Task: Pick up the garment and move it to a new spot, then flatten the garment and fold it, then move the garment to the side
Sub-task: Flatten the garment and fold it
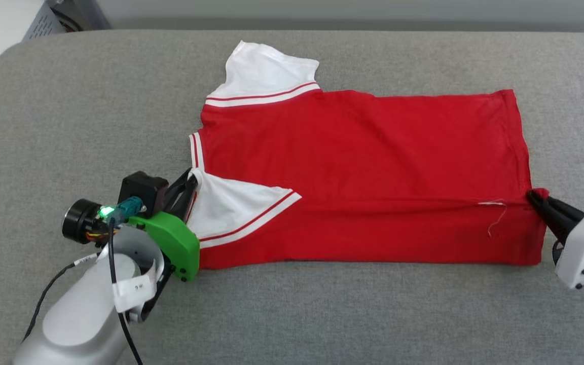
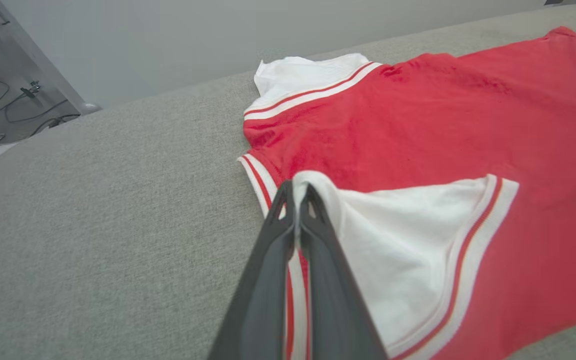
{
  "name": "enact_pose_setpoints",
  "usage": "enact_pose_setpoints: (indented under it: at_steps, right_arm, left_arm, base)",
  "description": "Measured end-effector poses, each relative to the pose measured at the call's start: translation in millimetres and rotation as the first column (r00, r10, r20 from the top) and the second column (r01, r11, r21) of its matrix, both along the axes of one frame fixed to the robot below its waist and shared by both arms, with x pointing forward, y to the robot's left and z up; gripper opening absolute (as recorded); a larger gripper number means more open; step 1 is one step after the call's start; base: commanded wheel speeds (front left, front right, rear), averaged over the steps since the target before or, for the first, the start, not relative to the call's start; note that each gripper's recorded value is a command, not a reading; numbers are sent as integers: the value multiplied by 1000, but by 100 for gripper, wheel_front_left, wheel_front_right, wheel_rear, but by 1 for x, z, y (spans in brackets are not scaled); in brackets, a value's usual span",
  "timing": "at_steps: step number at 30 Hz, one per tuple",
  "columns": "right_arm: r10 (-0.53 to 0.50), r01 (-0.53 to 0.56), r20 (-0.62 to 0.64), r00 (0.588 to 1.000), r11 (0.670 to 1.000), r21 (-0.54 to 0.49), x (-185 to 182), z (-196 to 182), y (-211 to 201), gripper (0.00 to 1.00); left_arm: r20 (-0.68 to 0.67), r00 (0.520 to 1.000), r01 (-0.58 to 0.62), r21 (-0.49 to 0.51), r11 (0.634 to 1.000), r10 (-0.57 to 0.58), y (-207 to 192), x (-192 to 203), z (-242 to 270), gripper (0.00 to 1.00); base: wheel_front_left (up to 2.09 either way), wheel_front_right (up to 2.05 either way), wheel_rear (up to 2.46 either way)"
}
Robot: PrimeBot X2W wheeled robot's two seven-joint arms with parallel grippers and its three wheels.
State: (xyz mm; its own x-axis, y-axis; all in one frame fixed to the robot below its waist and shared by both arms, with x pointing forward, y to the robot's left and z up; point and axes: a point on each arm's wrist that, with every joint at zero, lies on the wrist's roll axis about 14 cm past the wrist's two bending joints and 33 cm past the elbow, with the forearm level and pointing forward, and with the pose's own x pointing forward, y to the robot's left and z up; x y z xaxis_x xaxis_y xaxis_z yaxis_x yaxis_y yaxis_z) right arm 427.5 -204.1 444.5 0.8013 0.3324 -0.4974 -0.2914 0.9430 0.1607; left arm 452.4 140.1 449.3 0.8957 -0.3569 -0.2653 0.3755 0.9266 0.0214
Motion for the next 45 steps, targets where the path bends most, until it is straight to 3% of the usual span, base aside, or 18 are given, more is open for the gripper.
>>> enact_pose_setpoints:
  at_steps: [5,10,15,16,17,18,24,30,34,37,41,45]
  right_arm:
    - [-1,0,-58,998,1000,-27,23,-22,1,0]
    - [13,-23,-168,986,998,-57,19,-62,5,0]
    - [23,-32,-157,987,998,-57,24,-67,9,0]
    - [22,-31,-147,989,998,-55,24,-66,9,0]
    - [22,-30,-139,990,998,-51,24,-65,10,31]
    - [20,-26,-123,992,999,-44,25,-61,10,99]
    - [14,-14,6,1000,1000,-18,32,-31,12,100]
    - [15,-15,62,998,1000,0,22,-13,13,100]
    - [16,-17,93,996,1000,1,18,-2,13,100]
    - [16,-16,104,994,1000,0,17,4,13,100]
    - [19,-19,103,995,1000,3,16,6,16,100]
    - [20,-20,84,996,1000,9,13,3,19,100]
  left_arm:
    - [-79,997,-16,32,999,19,11,17,-36,0]
    - [-166,986,-17,38,999,23,13,12,-72,0]
    - [-165,986,-30,27,999,35,14,11,-78,0]
    - [-163,986,-31,25,999,35,14,10,-78,12]
    - [-161,986,-34,23,999,37,14,10,-77,74]
    - [-148,988,-40,20,999,42,14,10,-74,100]
    - [-65,995,-79,9,997,80,31,18,-42,100]
    - [1,998,-64,64,996,64,55,37,13,100]
    - [-121,991,-41,71,997,50,56,36,28,100]
    - [-282,959,-17,75,997,38,55,24,20,100]
    - [-484,875,56,67,996,-16,42,0,2,100]
    - [-603,794,155,70,985,-81,24,-22,-12,100]
  base:
    - [0,0,0]
    - [0,0,0]
    - [0,0,0]
    - [0,0,0]
    - [0,0,0]
    - [0,0,0]
    - [0,0,0]
    - [0,0,0]
    - [0,0,0]
    - [0,0,0]
    - [0,0,0]
    - [0,0,0]
